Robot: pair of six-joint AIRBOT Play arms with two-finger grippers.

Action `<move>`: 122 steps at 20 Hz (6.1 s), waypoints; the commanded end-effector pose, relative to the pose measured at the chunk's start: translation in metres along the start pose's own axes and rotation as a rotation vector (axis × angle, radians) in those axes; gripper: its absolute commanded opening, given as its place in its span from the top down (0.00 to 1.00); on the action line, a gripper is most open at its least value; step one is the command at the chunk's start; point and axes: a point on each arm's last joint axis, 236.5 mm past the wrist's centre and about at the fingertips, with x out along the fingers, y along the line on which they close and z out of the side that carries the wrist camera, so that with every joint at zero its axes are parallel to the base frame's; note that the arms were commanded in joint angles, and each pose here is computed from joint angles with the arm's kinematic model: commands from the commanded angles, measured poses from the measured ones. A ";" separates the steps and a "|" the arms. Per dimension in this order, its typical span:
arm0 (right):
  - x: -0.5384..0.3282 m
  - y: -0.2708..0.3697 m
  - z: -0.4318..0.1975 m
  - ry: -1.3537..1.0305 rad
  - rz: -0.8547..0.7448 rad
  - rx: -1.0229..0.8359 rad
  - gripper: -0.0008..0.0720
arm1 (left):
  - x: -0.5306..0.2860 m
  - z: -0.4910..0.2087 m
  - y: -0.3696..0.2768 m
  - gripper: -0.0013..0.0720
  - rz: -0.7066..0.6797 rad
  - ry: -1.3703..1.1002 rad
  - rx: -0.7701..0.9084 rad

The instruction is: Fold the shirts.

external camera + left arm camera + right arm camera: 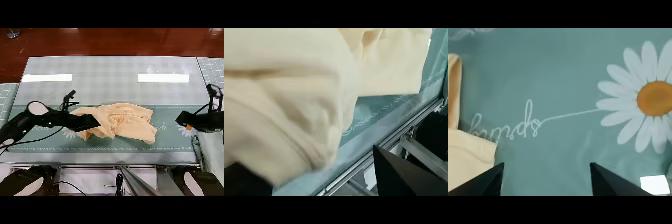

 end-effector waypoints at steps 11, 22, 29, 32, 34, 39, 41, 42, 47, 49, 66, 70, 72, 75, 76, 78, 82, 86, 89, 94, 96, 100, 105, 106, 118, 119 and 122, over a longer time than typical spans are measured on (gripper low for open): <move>0.045 0.062 -0.087 0.265 0.330 0.101 0.14 | 0.007 0.067 -0.046 0.95 -0.073 -0.094 0.121; 0.082 0.138 -0.094 0.348 0.430 -0.067 0.93 | -0.004 0.068 -0.048 0.95 -0.091 -0.082 0.148; -0.106 0.219 0.121 -0.279 0.475 -0.355 0.95 | -0.164 0.166 -0.175 0.95 -0.198 -0.439 0.471; -0.268 0.245 0.169 -0.633 0.517 -0.473 0.95 | -0.272 0.170 -0.274 0.95 -0.232 -0.687 0.726; -0.363 0.239 0.166 -0.827 0.506 -0.530 0.95 | -0.336 0.146 -0.324 0.95 -0.197 -0.841 0.868; -0.501 0.205 0.098 -1.161 0.502 -0.617 0.96 | -0.443 0.063 -0.359 0.95 0.053 -1.155 1.022; -0.526 0.185 0.072 -1.233 0.477 -0.615 0.95 | -0.463 0.026 -0.354 0.95 0.132 -1.209 1.027; -0.538 0.177 0.057 -1.269 0.477 -0.619 0.95 | -0.464 0.007 -0.350 0.95 0.162 -1.197 1.042; -0.560 0.156 0.007 -1.326 0.484 -0.642 0.95 | -0.403 -0.035 -0.291 0.95 0.206 -0.874 0.899; -0.534 0.156 0.005 -1.223 0.466 -0.657 0.95 | -0.363 -0.029 -0.258 0.95 0.198 -0.703 0.809; -0.103 0.135 0.215 -0.429 0.156 -0.235 0.96 | -0.092 0.195 -0.012 0.95 0.090 -0.385 0.195; -0.042 0.130 0.254 -0.357 0.311 -0.034 0.95 | -0.087 0.236 -0.010 0.95 0.091 -0.403 0.202; -0.017 0.134 0.263 -0.324 0.380 0.022 0.95 | -0.084 0.244 -0.009 0.81 0.090 -0.402 0.202; 0.008 0.140 0.264 -0.273 0.441 0.049 0.31 | -0.081 0.233 -0.004 0.02 0.095 -0.334 0.209; 0.010 0.136 0.262 -0.261 0.439 0.032 0.14 | -0.086 0.224 0.004 0.02 0.115 -0.288 0.209; 0.008 0.106 0.251 -0.197 0.394 0.005 0.14 | -0.108 0.198 0.039 0.02 0.200 -0.158 0.115; 0.010 -0.009 0.181 0.095 0.174 0.056 0.14 | -0.164 0.115 0.129 0.02 0.447 0.068 -0.090; 0.025 -0.065 0.121 0.099 0.183 0.289 0.14 | -0.147 0.042 0.149 0.02 0.378 0.094 -0.172; 0.039 -0.057 0.088 0.065 0.314 0.351 0.14 | -0.119 0.006 0.152 0.02 0.306 0.098 -0.199; 0.054 -0.032 0.058 0.115 0.424 0.341 0.14 | -0.076 -0.013 0.140 0.02 0.135 0.082 -0.237; 0.056 -0.029 0.055 0.120 0.437 0.350 0.14 | -0.067 -0.007 0.135 0.02 0.082 0.028 -0.239; 0.056 -0.028 0.055 0.120 0.439 0.353 0.14 | -0.046 0.004 0.122 0.02 0.063 -0.006 -0.199; 0.059 -0.030 0.050 0.140 0.416 0.339 0.14 | -0.013 0.003 0.101 0.95 0.055 0.062 -0.114; 0.062 -0.032 0.043 0.164 0.386 0.312 0.14 | -0.014 0.006 0.100 0.95 0.054 0.056 -0.108; 0.111 0.037 0.062 0.177 0.391 0.217 0.14 | -0.021 0.017 0.092 0.95 0.039 0.042 -0.092; 0.113 0.042 0.069 0.164 0.397 0.219 0.14 | -0.021 0.017 0.091 0.95 0.038 0.042 -0.092; 0.121 0.063 0.084 0.136 0.416 0.226 0.15 | -0.021 0.018 0.091 0.95 0.037 0.040 -0.091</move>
